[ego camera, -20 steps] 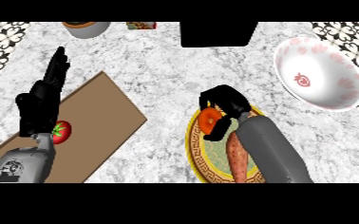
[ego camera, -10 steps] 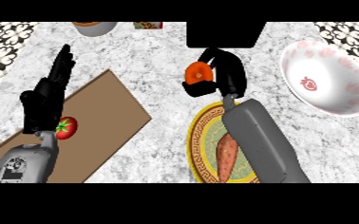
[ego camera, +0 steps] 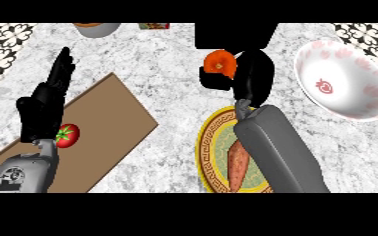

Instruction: Pick the squash from the plate and place it in the bowl

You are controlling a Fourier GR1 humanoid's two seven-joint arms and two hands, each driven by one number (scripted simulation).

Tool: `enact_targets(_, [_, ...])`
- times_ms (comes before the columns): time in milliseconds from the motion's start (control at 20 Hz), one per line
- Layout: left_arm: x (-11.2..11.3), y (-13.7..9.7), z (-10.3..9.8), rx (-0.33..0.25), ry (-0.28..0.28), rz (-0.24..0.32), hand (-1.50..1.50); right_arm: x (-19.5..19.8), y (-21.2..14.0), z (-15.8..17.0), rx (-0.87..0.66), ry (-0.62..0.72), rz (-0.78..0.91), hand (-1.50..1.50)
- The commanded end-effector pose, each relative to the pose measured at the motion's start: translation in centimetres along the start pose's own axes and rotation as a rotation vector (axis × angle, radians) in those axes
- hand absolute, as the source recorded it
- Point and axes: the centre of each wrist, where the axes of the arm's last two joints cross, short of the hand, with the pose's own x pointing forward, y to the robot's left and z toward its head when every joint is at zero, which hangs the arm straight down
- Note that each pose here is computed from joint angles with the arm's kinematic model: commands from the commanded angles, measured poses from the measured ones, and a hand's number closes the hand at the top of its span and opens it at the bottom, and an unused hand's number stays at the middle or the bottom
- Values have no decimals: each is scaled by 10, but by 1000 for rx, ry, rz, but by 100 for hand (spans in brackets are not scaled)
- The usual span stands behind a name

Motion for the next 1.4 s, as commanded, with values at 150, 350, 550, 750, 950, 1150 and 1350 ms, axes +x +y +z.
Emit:
enact_targets(150, [-4,-5,-4,6,-9,-10,0,-40,-45,-36,-172,87,-41,150])
enact_targets(350, [-7,-13,12,-27,-12,18,0,-86,-85,-78,-284,88,-30,150])
enact_targets(550, [4,1,-21,-8,-22,13,0,-109,-83,-96,-354,87,-14,150])
enact_targets(750, [-6,-9,-13,0,-14,15,0,-155,-122,-122,-392,103,103,150])
enact_targets(950, [2,-5,-10,-11,-15,16,0,-195,-138,-139,-407,160,284,150])
enact_targets(1150, [0,-7,-12,-27,-32,1,0,-246,-128,-138,-431,182,345,150])
enact_targets(1350, [13,-8,0,-42,-37,23,0,-269,-148,-151,-439,252,308,150])
